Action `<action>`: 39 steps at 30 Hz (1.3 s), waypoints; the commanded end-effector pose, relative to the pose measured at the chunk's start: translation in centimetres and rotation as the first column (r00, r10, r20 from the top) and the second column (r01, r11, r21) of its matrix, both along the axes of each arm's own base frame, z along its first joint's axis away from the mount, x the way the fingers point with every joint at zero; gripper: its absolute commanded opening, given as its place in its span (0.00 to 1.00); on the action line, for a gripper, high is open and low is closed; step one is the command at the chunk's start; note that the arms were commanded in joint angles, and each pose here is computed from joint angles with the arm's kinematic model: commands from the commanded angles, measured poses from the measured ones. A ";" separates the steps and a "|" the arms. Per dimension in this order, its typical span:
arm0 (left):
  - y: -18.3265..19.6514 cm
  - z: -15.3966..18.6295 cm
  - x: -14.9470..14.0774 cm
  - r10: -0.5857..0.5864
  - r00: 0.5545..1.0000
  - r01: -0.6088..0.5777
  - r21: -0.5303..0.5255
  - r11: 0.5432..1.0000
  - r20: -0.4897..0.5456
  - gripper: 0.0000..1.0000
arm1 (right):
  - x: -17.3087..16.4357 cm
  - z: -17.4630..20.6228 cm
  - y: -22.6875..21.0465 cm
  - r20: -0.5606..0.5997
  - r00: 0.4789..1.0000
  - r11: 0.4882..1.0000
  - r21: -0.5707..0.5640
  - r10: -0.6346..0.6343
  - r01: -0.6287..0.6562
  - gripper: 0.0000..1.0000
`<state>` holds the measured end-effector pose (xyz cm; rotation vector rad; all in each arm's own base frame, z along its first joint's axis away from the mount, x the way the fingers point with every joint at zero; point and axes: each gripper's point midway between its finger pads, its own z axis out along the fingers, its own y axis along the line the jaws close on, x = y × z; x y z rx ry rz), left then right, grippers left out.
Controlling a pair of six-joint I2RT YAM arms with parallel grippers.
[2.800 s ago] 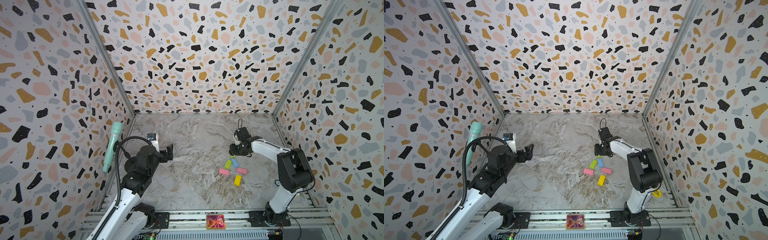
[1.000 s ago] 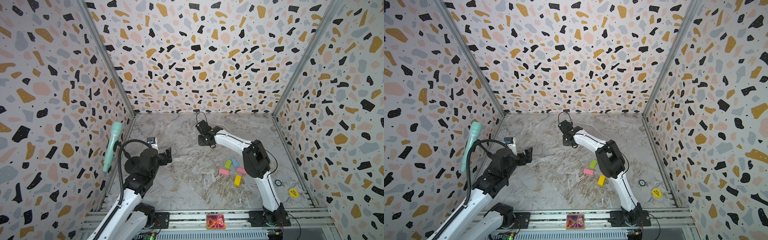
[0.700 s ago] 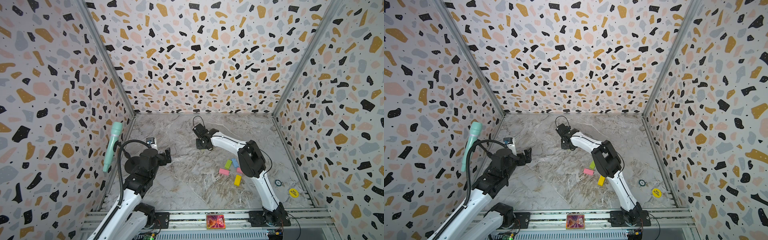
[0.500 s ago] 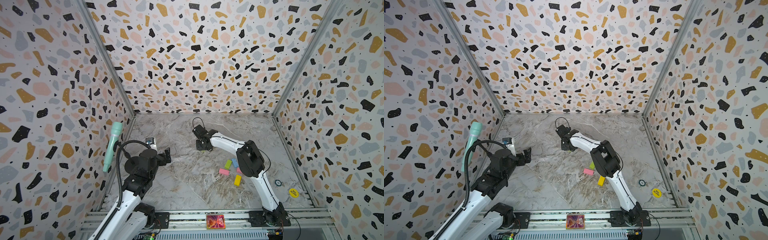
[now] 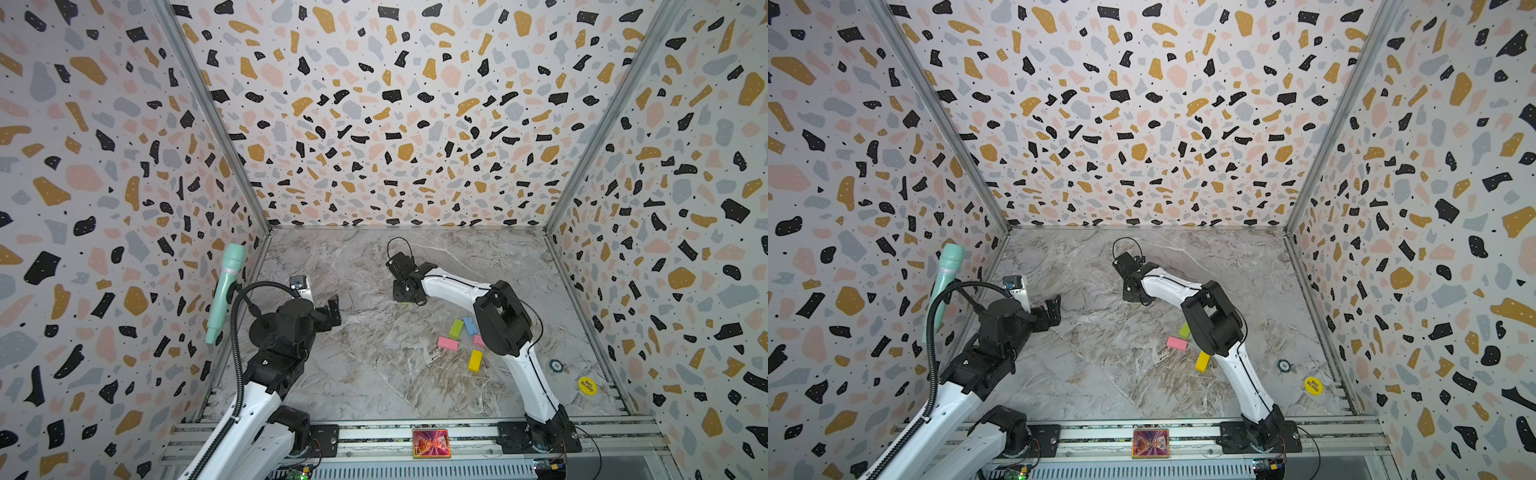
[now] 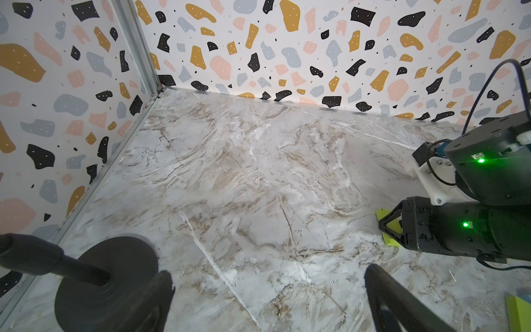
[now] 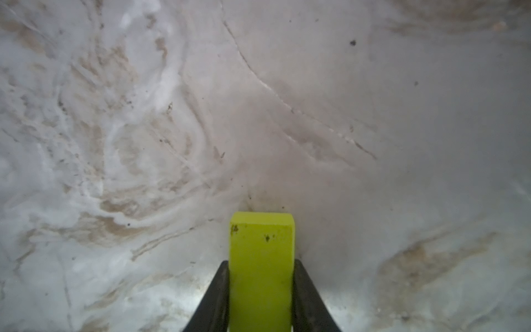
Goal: Assemble the letter t with building blocks
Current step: Place the building block at the center of the board.
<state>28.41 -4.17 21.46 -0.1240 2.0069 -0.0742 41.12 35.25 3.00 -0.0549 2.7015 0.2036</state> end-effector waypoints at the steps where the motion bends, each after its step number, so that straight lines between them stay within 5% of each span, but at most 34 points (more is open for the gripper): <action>1: 0.0 0.1 -0.1 0.001 1.000 -0.001 0.001 1.000 0.010 0.99 | -1.2 -0.3 -0.9 -0.034 0.999 0.999 -0.021 -0.026 0.026 0.23; 23: -0.2 -0.4 0.0 -0.004 1.000 0.004 -0.008 1.000 -0.010 0.99 | -0.8 5.7 0.1 0.039 0.999 0.998 0.068 0.007 -0.009 0.63; 26: -0.1 -0.6 0.0 0.000 1.000 -0.001 -0.003 1.000 -0.016 0.99 | -0.8 8.4 0.0 0.080 0.996 0.996 0.081 0.034 -0.040 0.79; 39: -1.0 -0.6 0.7 -0.059 0.997 0.061 0.045 0.997 -0.050 0.99 | -4.8 15.2 -5.6 0.108 0.958 0.963 0.026 0.265 -0.270 0.74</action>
